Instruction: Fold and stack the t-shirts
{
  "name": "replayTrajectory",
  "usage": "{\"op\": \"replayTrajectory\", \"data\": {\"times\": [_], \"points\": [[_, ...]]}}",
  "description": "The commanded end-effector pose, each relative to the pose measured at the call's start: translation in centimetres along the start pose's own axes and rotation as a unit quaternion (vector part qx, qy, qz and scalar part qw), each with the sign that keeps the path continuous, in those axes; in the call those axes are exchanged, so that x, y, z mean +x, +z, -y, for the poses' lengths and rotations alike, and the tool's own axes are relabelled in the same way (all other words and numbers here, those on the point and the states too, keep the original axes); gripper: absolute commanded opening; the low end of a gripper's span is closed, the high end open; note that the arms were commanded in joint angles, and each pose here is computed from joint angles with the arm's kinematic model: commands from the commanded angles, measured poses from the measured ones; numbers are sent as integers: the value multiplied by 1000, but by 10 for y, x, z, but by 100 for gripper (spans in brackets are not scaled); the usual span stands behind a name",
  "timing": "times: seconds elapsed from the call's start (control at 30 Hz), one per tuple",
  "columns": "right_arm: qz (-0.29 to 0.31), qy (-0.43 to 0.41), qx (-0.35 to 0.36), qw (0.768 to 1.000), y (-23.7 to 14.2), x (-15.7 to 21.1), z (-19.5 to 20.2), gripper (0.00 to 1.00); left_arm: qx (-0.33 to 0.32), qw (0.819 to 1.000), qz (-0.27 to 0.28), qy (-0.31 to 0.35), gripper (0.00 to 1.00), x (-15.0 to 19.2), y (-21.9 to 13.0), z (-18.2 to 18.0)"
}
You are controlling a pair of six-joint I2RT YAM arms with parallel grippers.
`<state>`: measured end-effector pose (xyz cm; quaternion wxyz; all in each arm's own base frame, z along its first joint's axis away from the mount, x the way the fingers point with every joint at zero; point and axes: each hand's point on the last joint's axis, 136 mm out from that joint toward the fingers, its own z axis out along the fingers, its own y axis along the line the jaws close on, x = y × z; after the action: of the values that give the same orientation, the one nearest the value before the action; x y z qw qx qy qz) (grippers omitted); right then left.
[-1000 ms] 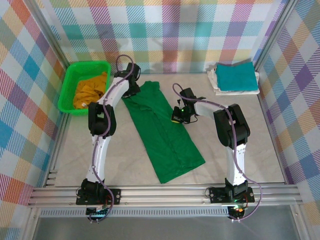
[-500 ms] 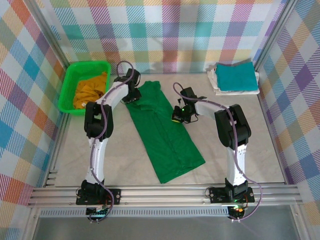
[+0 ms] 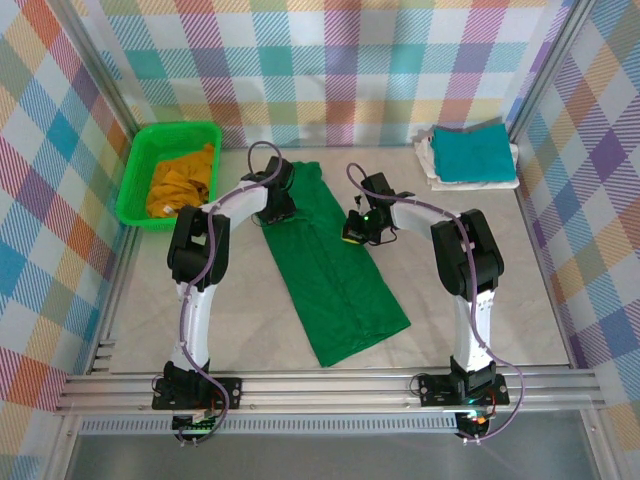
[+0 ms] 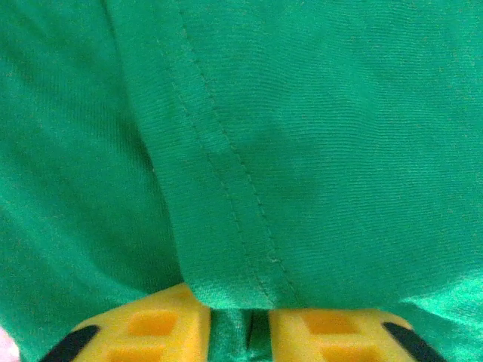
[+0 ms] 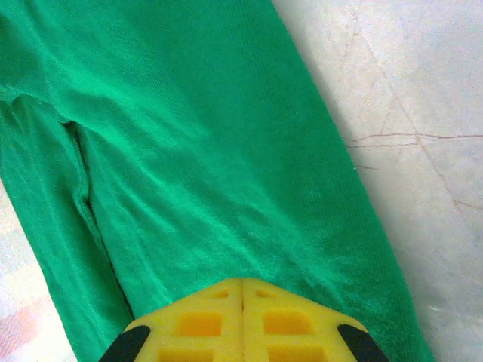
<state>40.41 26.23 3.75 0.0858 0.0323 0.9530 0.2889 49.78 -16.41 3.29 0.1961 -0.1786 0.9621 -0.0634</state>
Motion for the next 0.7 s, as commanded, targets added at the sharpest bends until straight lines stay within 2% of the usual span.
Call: {"op": "replayTrajectory", "data": {"times": [0.0, 0.03, 0.1, 0.27, 0.63, 0.67], "points": [[2, -11, -12, 1000, -7, -4, -8, 7, 9, 1000, 22, 3, 20, -12, -14, 12], [2, -12, -12, 1000, -7, -4, -8, 7, 4, 1000, 23, 6, 19, -14, -16, 11], [1, -12, -12, 1000, -6, -4, -8, 7, -1, 1000, 26, 11, 10, -15, -21, 11], [2, -11, -15, 1000, -6, -4, -9, 7, -6, 999, 34, 16, 0, -18, -27, 12], [0, -8, -18, 1000, -3, -3, -8, 7, -10, 999, 30, 21, 0, -13, -29, 12], [-2, -8, -19, 1000, -2, -3, -8, 7, -13, 999, 26, 21, 6, -11, -26, 11]]}}
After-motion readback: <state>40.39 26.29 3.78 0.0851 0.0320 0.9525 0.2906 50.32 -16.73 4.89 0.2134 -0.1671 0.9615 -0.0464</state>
